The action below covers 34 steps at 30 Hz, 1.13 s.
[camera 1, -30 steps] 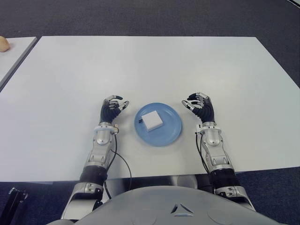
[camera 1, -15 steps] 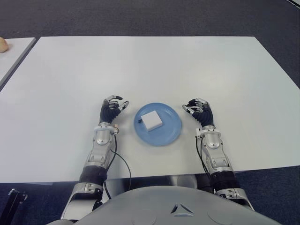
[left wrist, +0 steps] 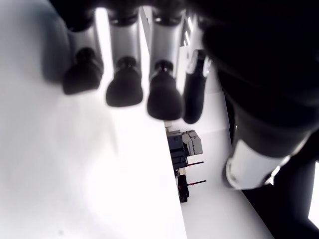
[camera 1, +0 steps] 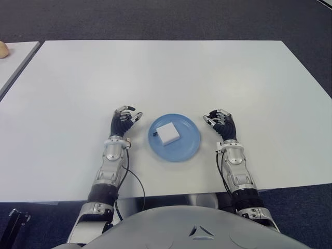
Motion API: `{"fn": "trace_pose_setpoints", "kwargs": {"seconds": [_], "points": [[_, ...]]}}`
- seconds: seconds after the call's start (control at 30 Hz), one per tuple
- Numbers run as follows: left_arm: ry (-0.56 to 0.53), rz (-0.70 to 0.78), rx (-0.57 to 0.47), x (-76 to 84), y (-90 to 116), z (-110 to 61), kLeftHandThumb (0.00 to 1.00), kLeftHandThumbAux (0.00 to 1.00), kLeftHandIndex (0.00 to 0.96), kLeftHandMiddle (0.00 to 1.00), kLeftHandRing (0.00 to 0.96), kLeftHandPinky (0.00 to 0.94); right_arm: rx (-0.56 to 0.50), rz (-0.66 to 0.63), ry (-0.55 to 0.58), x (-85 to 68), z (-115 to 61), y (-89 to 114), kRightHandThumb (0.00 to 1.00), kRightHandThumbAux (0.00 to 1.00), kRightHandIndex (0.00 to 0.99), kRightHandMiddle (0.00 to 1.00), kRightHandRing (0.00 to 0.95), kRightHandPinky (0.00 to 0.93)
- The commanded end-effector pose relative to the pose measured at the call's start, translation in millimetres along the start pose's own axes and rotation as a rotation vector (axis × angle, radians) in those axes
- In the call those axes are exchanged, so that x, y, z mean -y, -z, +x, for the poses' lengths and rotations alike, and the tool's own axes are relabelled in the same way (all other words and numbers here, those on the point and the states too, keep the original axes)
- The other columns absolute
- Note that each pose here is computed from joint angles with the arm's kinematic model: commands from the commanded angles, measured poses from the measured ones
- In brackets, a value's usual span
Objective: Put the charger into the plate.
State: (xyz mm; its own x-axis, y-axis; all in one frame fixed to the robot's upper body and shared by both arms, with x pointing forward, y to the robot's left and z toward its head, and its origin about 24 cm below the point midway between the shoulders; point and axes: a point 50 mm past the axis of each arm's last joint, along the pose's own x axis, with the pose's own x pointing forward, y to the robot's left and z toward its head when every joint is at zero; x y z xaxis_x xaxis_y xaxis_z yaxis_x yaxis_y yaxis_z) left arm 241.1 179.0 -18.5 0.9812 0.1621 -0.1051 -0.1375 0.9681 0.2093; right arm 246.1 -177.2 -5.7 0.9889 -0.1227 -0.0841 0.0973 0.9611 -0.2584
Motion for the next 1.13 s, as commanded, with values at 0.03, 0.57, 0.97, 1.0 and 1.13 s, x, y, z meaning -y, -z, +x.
{"fn": "trace_pose_setpoints", "kwargs": {"seconds": [0.03, 0.57, 0.97, 1.0, 1.13], "points": [[-0.024, 0.009, -0.018, -4.3, 3.7, -3.6, 0.705, 0.720, 0.436, 0.801, 0.809, 0.811, -0.062, 0.017, -0.022, -4.8, -4.1, 10.7, 0.708, 0.727, 0.436, 0.825, 0.842, 0.851], [-0.033, 0.004, -0.023, -7.1, 3.5, -3.9, 0.706, 0.720, 0.436, 0.791, 0.796, 0.785, -0.087, 0.028, -0.013, -6.6, -4.3, 13.7, 0.706, 0.728, 0.436, 0.815, 0.826, 0.834], [-0.042, 0.008, -0.024, -9.3, 3.6, -3.0, 0.706, 0.721, 0.436, 0.783, 0.783, 0.771, -0.076, 0.036, -0.011, -7.4, -4.0, 13.6, 0.706, 0.728, 0.436, 0.811, 0.821, 0.835], [-0.042, 0.008, -0.024, -9.5, 3.6, -3.0, 0.706, 0.721, 0.436, 0.783, 0.782, 0.770, -0.074, 0.036, -0.011, -7.6, -4.1, 13.5, 0.706, 0.728, 0.436, 0.812, 0.823, 0.836], [-0.044, 0.007, -0.025, -10.3, 3.3, -3.1, 0.706, 0.721, 0.436, 0.781, 0.780, 0.774, -0.069, 0.037, -0.011, -8.1, -4.4, 13.4, 0.706, 0.727, 0.436, 0.814, 0.826, 0.839]]}}
